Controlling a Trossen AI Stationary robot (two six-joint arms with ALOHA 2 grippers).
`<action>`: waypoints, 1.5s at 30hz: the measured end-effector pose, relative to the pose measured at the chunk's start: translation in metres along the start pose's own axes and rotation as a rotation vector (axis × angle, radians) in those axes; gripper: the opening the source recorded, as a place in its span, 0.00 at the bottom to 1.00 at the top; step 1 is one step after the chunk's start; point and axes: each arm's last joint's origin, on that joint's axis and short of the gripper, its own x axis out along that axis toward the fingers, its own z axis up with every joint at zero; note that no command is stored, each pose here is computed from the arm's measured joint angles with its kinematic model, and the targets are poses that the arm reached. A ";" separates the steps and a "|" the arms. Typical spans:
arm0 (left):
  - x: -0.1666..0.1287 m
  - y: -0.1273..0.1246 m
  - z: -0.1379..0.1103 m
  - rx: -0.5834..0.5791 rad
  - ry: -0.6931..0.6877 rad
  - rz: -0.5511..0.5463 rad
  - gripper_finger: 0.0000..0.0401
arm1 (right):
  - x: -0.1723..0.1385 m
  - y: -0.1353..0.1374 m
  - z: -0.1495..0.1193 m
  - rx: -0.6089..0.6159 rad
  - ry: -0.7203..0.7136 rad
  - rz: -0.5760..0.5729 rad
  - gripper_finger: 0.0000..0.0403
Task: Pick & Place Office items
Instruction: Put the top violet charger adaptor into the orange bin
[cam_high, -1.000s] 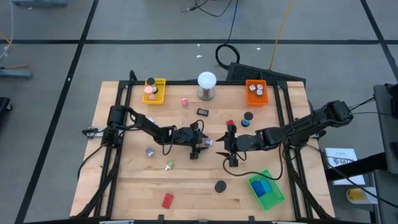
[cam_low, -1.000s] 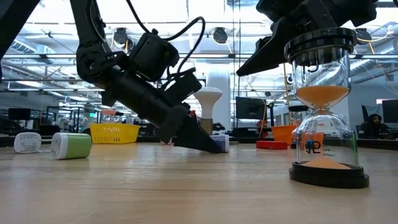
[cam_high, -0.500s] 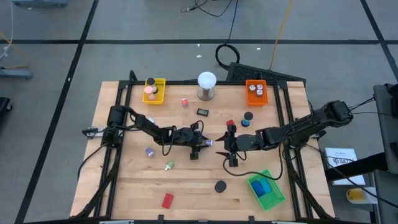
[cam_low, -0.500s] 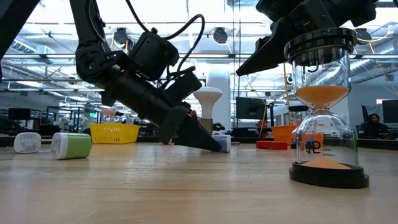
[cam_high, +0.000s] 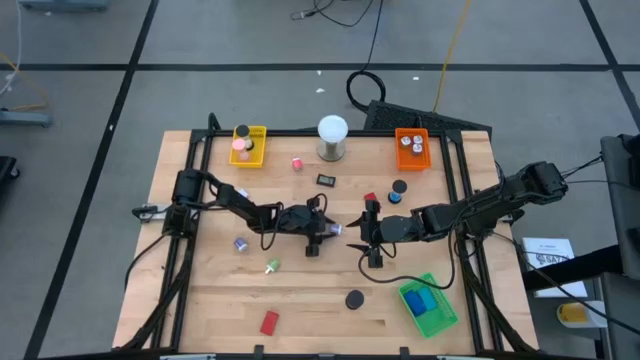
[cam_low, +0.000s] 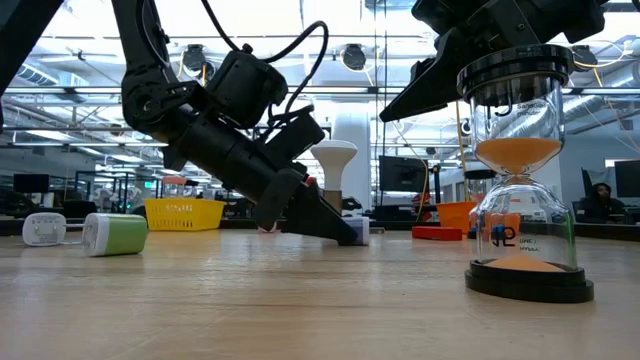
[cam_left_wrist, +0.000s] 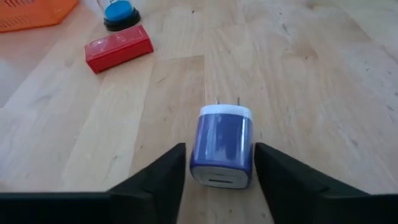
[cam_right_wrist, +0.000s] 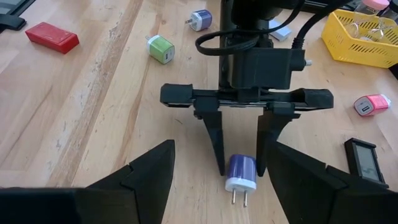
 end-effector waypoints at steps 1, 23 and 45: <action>0.000 0.000 0.000 0.008 0.000 0.000 0.43 | 0.000 0.000 0.000 0.000 0.000 0.000 0.60; -0.010 -0.027 0.023 0.154 -0.120 0.298 0.34 | 0.001 -0.029 -0.002 0.502 -0.011 -0.201 0.72; -0.042 -0.048 0.026 0.163 -0.393 0.423 0.35 | -0.013 -0.059 -0.025 0.851 -0.225 0.047 0.74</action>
